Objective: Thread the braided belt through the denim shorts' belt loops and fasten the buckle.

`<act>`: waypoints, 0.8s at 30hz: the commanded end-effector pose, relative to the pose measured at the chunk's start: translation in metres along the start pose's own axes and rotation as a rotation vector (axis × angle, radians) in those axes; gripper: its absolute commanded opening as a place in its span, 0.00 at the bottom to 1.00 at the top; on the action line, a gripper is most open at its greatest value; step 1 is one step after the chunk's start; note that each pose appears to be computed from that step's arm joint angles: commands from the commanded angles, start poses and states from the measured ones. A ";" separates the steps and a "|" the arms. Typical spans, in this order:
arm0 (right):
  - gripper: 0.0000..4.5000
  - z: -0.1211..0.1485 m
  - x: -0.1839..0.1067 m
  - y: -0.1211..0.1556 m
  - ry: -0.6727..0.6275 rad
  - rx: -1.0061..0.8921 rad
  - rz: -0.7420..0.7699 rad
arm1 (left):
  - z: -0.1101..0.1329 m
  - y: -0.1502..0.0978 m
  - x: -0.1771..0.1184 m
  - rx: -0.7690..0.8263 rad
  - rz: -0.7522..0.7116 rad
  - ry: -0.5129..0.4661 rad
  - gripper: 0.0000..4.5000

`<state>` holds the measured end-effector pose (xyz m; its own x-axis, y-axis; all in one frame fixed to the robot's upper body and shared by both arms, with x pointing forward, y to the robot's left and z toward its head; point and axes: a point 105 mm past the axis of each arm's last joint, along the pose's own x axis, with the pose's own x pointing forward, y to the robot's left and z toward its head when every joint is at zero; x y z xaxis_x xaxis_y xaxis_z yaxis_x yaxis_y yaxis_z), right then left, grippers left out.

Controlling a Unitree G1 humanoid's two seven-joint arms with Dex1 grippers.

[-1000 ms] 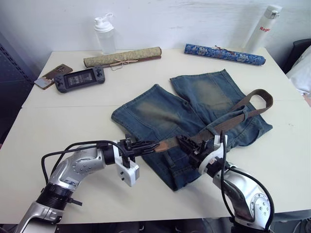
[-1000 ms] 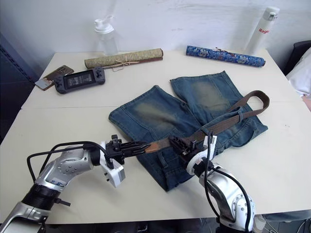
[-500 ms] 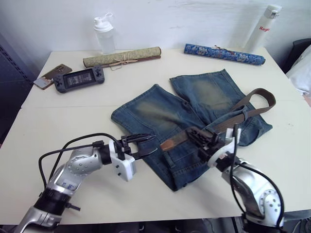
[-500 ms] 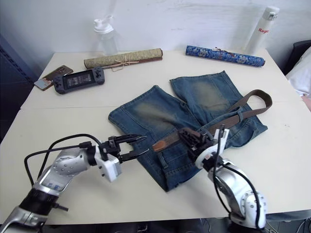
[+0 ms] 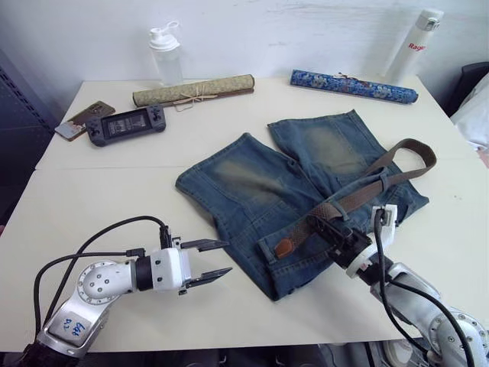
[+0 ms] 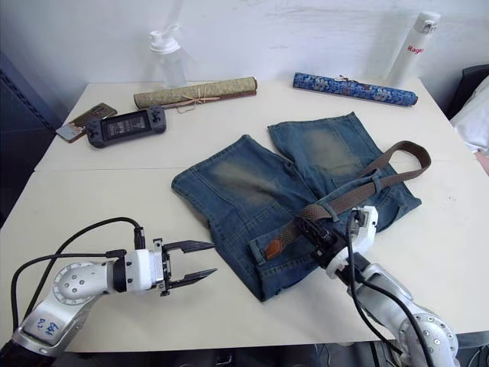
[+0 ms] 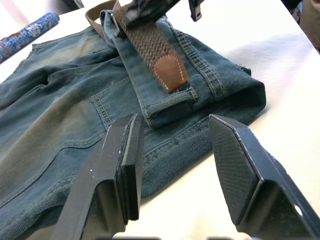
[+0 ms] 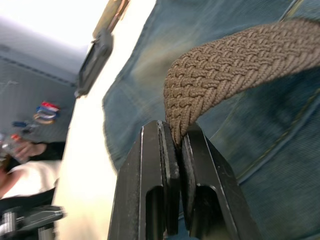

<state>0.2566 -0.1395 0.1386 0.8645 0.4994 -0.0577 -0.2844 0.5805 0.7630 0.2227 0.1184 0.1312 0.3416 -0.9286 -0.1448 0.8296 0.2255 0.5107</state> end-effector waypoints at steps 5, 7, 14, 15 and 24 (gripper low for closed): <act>0.00 0.000 0.007 0.000 -0.065 -0.047 0.027 | -0.012 -0.004 -0.010 0.032 0.014 0.002 0.51; 0.00 -0.006 0.008 0.003 -0.045 -0.067 0.040 | -0.014 -0.005 -0.011 0.043 0.017 0.003 0.51; 0.00 -0.029 0.014 0.008 0.035 -0.143 0.044 | -0.017 -0.006 -0.011 0.064 0.018 -0.001 0.51; 0.00 -0.030 0.015 0.007 0.039 -0.173 0.037 | -0.017 -0.006 -0.011 0.067 0.018 -0.002 0.51; 0.00 -0.050 0.021 0.015 0.105 -0.207 0.082 | -0.015 -0.005 -0.007 0.171 0.004 0.000 0.51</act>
<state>0.2570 -0.1032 0.1053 0.8268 0.5491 -0.1224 -0.3715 0.6964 0.6140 0.2219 0.1312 0.1085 0.3505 -0.9241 -0.1523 0.7986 0.2100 0.5640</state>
